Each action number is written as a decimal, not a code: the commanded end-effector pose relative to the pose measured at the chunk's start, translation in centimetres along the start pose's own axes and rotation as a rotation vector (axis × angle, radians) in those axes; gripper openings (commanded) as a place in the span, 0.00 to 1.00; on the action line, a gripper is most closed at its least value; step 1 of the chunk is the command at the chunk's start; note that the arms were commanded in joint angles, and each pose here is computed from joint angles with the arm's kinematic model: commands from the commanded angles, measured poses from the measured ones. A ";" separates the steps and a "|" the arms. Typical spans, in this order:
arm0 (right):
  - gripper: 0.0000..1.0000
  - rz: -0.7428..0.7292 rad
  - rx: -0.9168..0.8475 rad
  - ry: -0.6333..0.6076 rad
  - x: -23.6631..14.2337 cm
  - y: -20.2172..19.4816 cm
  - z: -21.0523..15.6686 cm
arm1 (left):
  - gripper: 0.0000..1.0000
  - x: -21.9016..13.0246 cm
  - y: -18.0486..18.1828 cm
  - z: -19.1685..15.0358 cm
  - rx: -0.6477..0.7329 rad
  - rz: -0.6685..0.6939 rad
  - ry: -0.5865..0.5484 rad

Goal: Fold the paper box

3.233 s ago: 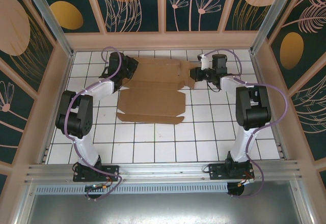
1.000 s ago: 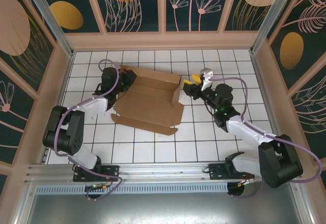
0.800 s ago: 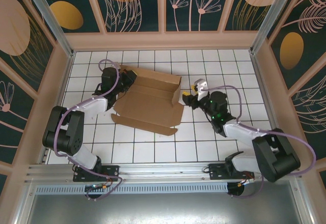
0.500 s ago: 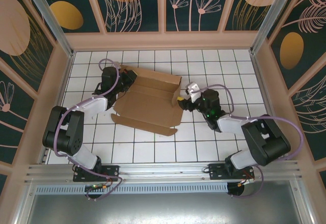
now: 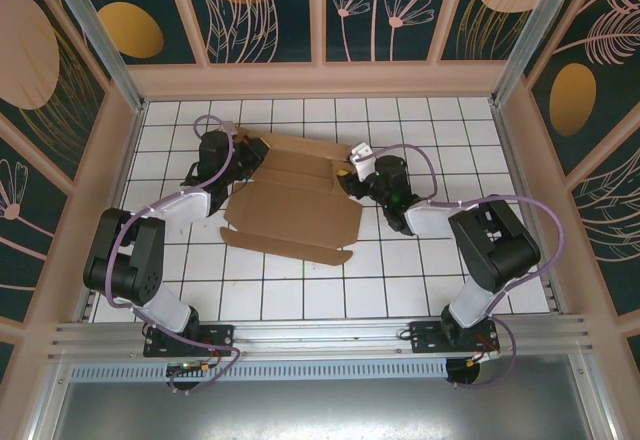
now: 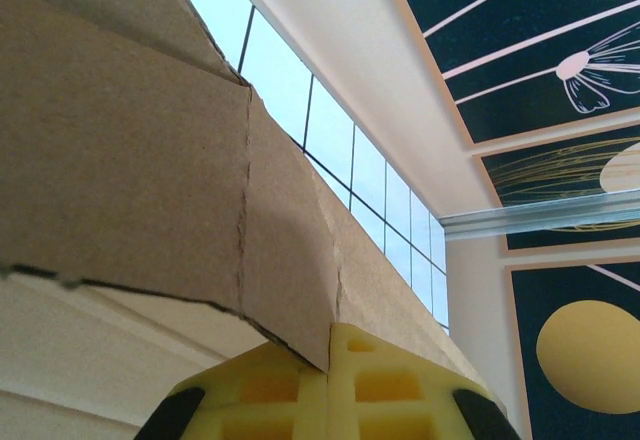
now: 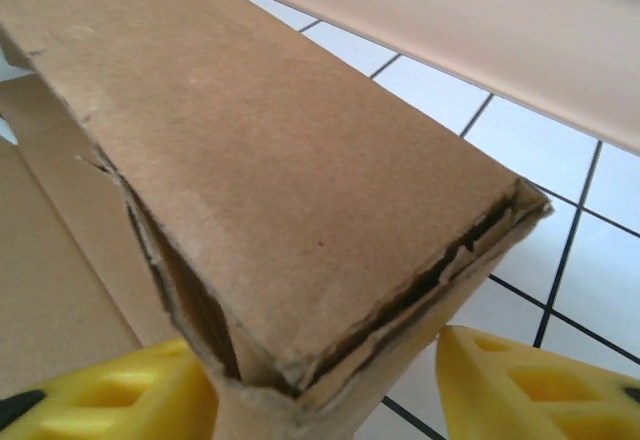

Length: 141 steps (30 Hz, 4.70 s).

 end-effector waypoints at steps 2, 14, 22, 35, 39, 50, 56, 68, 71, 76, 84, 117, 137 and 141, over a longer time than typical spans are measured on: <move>0.50 -0.072 0.038 0.047 0.6 -0.5 -1.1 | 0.00 0.1 0.7 -1.3 -0.020 0.020 0.064; 0.34 -0.157 0.094 0.058 1.5 -0.9 -1.2 | 0.00 -0.2 1.1 -1.2 -0.104 0.068 0.044; 0.36 -0.173 0.127 0.107 2.6 -0.7 -2.2 | 0.00 -0.9 0.4 -1.9 -0.135 0.082 0.021; 0.01 -0.354 0.075 0.204 4.0 -1.2 -2.3 | 0.00 -0.9 0.6 -2.8 -0.177 0.134 0.011; 0.00 -0.457 0.040 0.250 4.2 -1.3 -3.0 | 0.00 -0.8 0.6 -2.9 -0.188 0.142 0.009; 0.00 -0.617 0.121 0.221 4.4 -1.7 -3.1 | 0.00 -0.5 0.6 -3.2 -0.203 0.151 0.014; 0.00 -0.503 0.165 0.167 3.8 -1.6 -2.2 | 0.08 -0.9 -1.0 -2.7 -0.135 0.121 0.027; 0.00 -0.423 0.154 0.173 1.7 -3.5 -2.9 | 0.54 -7.0 -4.4 -3.0 0.195 0.094 0.087; 0.00 -0.424 0.146 0.187 1.6 -3.5 -3.5 | 0.52 -9.0 -4.6 -2.7 0.324 0.141 0.075; 0.00 -0.408 0.154 0.193 1.2 -3.3 -3.8 | 0.54 -11.1 -5.4 -0.4 0.403 0.159 -0.009; 0.00 -0.389 0.157 0.173 0.6 -3.1 -3.3 | 0.60 -6.5 -5.6 1.7 0.435 0.178 0.006; 0.00 -0.300 0.252 0.157 0.6 -2.4 -3.6 | 0.25 -0.8 0.0 -1.1 0.157 -0.016 0.176; 0.00 -0.370 0.293 0.181 -0.3 -4.6 -3.6 | 0.01 -7.1 3.0 0.1 0.225 0.263 -0.087; 0.00 -0.360 0.296 0.185 -0.2 -4.6 -3.7 | 0.00 -6.7 4.9 -3.2 0.264 0.306 -0.019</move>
Point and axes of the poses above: each hand's point on the last joint's axis, 136 mm out from that joint toward the fingers, its own x axis out along the fingers, its own y axis along the line the jaws close on, z = x × y, the point moved 5 cm from there along -x, back along the fingers, and after that the axes turned 1 degree about x, right-handed, at the moved point
